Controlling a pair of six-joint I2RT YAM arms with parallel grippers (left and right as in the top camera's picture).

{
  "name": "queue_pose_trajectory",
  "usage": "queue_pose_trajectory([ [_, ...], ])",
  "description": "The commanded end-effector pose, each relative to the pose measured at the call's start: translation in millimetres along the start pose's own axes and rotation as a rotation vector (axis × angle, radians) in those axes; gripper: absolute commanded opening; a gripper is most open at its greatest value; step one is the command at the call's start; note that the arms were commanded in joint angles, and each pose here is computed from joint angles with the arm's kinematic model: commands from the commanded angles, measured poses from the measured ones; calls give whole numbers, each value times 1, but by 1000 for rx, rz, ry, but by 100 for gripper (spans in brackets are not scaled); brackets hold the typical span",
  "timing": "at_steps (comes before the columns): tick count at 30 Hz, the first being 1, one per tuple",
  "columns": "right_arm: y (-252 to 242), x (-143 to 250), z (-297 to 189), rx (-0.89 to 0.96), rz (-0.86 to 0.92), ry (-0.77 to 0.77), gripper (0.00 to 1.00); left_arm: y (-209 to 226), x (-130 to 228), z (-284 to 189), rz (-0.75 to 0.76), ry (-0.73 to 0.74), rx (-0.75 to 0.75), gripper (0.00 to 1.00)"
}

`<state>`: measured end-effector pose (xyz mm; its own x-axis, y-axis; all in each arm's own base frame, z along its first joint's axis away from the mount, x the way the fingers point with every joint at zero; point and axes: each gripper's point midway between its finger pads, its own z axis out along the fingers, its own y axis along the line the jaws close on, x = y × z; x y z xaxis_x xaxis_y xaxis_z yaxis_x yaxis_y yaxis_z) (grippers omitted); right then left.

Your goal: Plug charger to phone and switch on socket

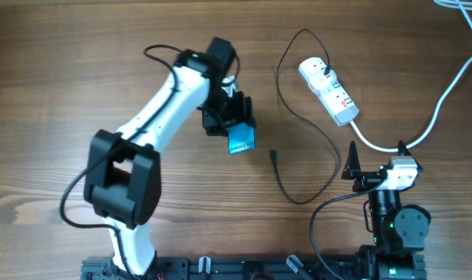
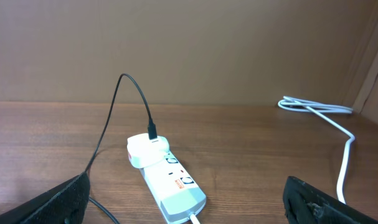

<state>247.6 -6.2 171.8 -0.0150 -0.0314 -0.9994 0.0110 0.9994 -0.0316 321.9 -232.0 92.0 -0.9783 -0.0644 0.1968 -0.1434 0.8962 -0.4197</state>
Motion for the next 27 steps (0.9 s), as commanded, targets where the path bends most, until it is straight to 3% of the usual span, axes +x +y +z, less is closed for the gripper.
queue_pose_trajectory([
  [1,0,-1,0,-4,-13,-7,100,-44,9,-47,-47,117,393,71],
  [4,0,-1,0,-4,-13,-7,100,-53,5,-79,-90,177,604,71],
  [6,0,-1,0,-4,-13,-7,100,-46,-4,-92,-116,167,654,71],
  [11,3,-2,0,-20,-10,-9,100,-36,-13,-93,-123,128,632,72],
  [13,10,-3,-1,-59,33,-13,100,-14,-25,-76,-130,42,472,77],
  [16,33,-7,-4,-199,498,19,99,13,-32,-57,-68,-47,242,82],
  [19,40,-7,-5,-231,1070,96,100,7,-20,-52,88,-60,175,93],
  [21,39,-7,-5,-218,1329,126,100,9,-16,-60,127,-123,79,95],
  [24,26,-6,-2,-142,1600,104,100,22,-11,-82,206,-278,-177,100],
  [27,14,-2,0,-71,1628,63,100,14,6,-77,365,-313,-368,100],
])
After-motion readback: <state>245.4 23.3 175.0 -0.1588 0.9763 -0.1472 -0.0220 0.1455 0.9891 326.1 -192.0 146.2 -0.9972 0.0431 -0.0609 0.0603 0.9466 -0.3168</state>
